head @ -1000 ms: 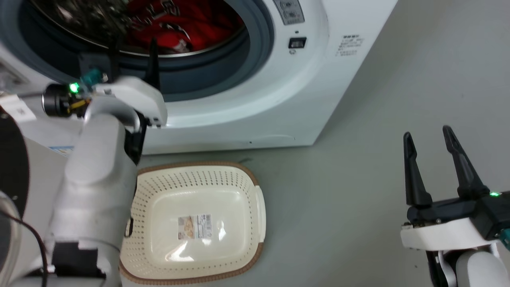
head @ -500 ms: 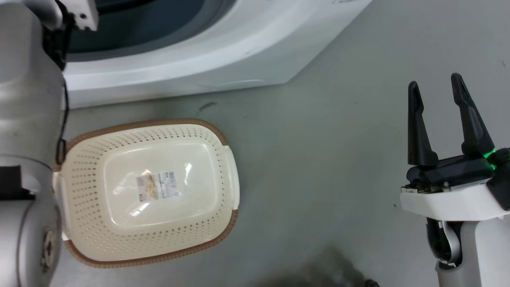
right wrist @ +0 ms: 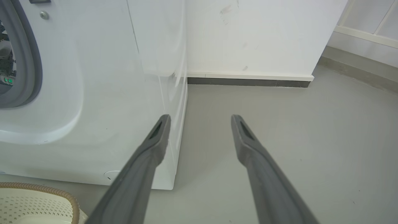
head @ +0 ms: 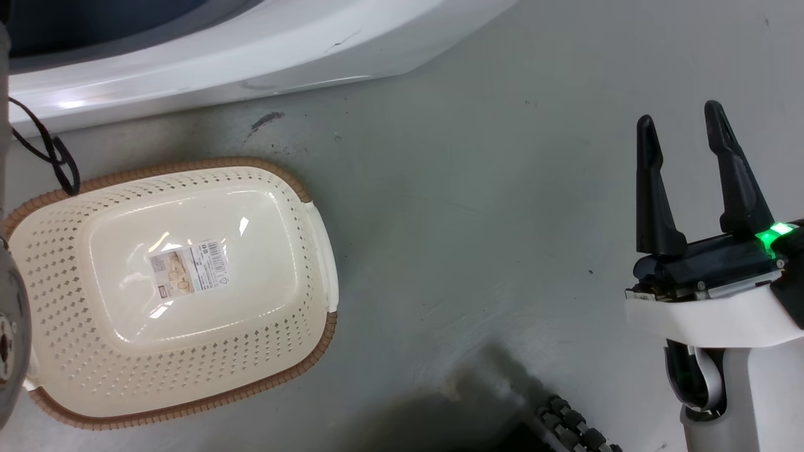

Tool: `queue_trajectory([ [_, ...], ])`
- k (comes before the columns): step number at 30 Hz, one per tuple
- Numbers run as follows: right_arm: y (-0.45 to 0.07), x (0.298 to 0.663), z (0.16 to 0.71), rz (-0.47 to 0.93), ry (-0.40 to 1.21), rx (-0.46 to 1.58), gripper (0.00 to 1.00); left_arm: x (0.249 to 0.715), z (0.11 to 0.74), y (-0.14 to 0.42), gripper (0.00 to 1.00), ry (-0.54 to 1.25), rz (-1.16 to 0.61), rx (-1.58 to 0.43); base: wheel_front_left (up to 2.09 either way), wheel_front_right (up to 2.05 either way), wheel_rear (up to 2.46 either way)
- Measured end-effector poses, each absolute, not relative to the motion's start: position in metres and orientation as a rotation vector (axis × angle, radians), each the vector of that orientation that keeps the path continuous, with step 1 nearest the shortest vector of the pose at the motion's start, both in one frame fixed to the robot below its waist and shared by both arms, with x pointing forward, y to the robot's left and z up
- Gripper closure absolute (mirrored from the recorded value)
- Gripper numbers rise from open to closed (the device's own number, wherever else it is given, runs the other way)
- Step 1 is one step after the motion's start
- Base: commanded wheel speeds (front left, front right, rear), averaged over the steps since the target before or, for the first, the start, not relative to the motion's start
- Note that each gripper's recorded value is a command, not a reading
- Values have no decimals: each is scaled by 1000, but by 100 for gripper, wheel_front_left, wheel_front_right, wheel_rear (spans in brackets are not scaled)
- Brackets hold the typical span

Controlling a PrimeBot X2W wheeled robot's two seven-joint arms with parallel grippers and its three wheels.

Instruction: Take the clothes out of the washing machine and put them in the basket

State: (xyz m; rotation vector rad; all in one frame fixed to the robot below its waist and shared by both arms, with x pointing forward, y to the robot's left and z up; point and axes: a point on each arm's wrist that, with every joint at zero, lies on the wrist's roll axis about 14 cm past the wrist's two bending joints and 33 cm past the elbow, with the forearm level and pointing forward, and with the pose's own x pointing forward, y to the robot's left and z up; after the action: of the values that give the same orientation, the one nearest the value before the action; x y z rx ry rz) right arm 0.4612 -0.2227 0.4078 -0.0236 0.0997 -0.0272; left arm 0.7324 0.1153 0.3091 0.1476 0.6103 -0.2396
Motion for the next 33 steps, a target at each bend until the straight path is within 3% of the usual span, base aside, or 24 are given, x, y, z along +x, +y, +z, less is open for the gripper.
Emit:
queue_trajectory([
  [6, -225, 463, 404, -31, 104, -25, 0, 737, 305, 115, 0, 620, -245, 176, 0, 0, 0],
  [7, -225, 464, 405, -31, 103, -24, 0, 737, 305, 115, 16, 623, -245, 178, 0, 0, 0],
  [8, -225, 464, 405, -31, 101, -22, 0, 737, 304, 116, 58, 625, -246, 181, 0, 0, 0],
  [9, -225, 465, 405, -31, 99, -19, 0, 737, 304, 116, 87, 624, -246, 186, 0, 0, 0],
  [10, -224, 465, 406, -31, 97, -19, 0, 737, 304, 116, 100, 620, -243, 186, 0, 0, 0],
  [24, -221, 467, 421, -23, 56, -15, 0, 743, 342, 113, 100, 491, -252, 167, 0, 0, 0],
  [33, -212, 462, 460, 3, -33, -18, 0, 712, 381, 107, 100, 388, -281, 140, 0, 0, 0],
])
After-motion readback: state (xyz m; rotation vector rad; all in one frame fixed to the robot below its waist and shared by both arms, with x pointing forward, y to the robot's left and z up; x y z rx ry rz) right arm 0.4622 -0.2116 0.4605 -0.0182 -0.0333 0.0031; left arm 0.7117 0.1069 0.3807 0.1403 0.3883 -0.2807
